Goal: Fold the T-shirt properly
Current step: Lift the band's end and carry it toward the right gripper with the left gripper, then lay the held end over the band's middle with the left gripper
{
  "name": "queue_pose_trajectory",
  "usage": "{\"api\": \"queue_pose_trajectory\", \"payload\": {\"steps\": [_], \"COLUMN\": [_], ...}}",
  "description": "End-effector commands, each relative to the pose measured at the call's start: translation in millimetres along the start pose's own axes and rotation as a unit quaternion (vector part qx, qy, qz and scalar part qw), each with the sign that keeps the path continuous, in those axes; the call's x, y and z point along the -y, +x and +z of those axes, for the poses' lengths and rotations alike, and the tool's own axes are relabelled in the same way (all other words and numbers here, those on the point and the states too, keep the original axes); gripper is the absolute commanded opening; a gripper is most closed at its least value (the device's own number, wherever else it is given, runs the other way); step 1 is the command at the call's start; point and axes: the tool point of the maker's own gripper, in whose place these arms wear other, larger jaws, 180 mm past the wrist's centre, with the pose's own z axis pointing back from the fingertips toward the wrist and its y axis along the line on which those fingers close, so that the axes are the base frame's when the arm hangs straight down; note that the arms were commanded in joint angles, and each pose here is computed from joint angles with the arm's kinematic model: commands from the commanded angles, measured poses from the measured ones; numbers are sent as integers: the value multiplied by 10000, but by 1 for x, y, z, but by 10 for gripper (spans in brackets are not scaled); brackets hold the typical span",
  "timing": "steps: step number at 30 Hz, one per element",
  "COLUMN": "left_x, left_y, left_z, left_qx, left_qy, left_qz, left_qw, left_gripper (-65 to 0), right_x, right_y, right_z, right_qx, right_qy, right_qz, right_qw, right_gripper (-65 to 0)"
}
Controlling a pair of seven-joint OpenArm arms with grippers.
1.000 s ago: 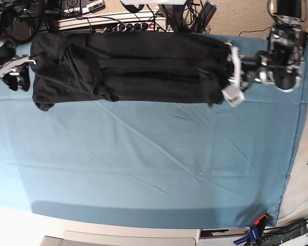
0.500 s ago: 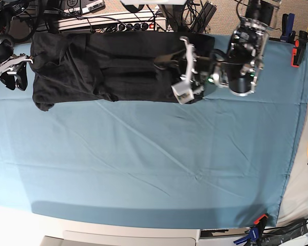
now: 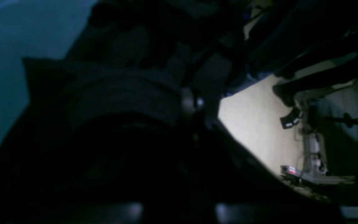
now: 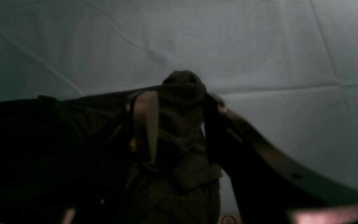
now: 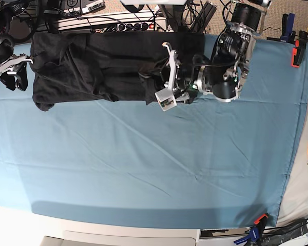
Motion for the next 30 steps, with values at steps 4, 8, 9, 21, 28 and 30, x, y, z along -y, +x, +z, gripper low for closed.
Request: {"api": "queue_pose_trajectory", "payload": {"steps": [4, 8, 9, 21, 28, 30], "left_x": [5, 9, 10, 13, 14, 14], "left_y": [19, 22, 24, 27, 29, 29], "left_z": [-3, -16, -19, -25, -26, -26], "left_qx": [333, 456, 484, 551, 570, 574], "left_qy": [-123, -297, -332, -407, -424, -425], "left_qz": [-55, 166, 204, 265, 264, 264], "left_qw": [9994, 9984, 9981, 9973, 9971, 9971], "left_gripper": [-650, -650, -650, -650, -650, -650], "right_x": [1, 1, 1, 1, 1, 1], "right_y": [14, 14, 14, 14, 14, 14], "right_z": [3, 3, 3, 3, 3, 3], "right_qx": [230, 230, 230, 231, 231, 232], "right_qy": [10, 10, 10, 10, 11, 12], "right_qz": [132, 132, 132, 132, 131, 130], "right_qw": [9996, 9996, 9996, 9996, 9996, 9996], "right_gripper": [-405, -406, -406, -405, -405, -405]}}
